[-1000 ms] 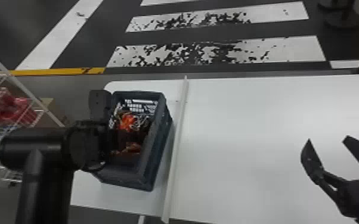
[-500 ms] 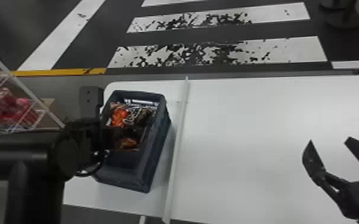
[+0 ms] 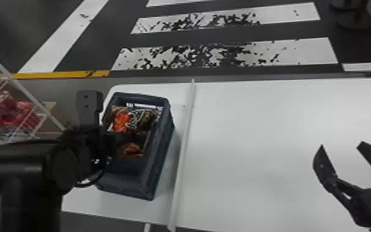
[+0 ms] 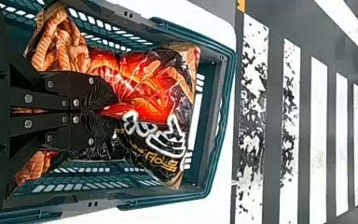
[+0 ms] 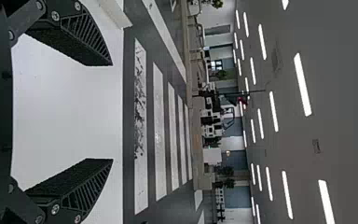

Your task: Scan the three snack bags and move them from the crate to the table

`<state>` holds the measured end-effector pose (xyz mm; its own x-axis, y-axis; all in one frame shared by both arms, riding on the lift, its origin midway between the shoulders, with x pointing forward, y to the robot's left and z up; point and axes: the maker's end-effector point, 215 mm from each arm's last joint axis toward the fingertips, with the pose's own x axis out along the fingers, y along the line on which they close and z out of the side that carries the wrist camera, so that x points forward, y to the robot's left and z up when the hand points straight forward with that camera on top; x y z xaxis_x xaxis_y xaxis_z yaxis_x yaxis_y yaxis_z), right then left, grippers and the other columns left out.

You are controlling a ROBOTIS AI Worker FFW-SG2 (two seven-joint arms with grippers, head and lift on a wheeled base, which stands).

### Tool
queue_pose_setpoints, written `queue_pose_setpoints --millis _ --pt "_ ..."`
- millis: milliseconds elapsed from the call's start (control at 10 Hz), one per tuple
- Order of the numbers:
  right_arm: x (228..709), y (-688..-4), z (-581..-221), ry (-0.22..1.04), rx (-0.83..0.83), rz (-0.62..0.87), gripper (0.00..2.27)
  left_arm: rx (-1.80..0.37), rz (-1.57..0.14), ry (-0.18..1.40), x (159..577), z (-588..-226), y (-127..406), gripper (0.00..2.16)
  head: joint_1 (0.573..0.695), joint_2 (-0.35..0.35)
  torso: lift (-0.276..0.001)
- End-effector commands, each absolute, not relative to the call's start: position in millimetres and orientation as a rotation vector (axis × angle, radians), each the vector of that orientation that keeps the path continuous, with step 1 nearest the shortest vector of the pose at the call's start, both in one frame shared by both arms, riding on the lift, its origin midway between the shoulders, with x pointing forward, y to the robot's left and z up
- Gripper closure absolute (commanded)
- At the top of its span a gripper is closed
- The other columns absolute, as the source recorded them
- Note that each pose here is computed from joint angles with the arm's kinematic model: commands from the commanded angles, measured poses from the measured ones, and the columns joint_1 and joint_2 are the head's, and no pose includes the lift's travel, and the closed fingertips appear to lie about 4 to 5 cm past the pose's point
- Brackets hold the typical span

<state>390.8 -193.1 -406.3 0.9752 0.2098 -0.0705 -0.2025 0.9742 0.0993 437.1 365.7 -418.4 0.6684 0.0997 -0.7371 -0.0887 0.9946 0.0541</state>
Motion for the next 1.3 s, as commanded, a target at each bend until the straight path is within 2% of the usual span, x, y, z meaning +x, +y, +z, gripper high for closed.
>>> queue_pose_setpoints --millis 0,300,600,1000,1200 --pt "389.6 -193.1 -406.2 0.080 0.092 0.208 0.17 0.005 0.102 0.840 436.5 -424.7 366.0 1.63 0.695 0.233 -0.062" --pt "389.5 -192.8 -406.2 0.080 0.092 0.210 0.17 -0.005 0.099 0.830 436.9 -427.5 364.9 1.63 0.695 0.233 -0.062" --pt "389.8 -193.9 -406.1 0.079 0.092 0.207 0.17 0.023 0.115 0.785 439.3 -406.4 365.3 1.63 0.695 0.232 -0.062" --pt "391.0 -193.3 -408.7 0.084 0.094 0.207 0.17 0.049 0.152 0.790 434.0 -403.4 376.6 1.63 0.695 0.237 -0.062" --pt "390.2 -193.4 -408.3 0.084 0.094 0.206 0.17 0.060 0.149 0.762 430.2 -389.8 374.2 1.63 0.695 0.247 -0.062"
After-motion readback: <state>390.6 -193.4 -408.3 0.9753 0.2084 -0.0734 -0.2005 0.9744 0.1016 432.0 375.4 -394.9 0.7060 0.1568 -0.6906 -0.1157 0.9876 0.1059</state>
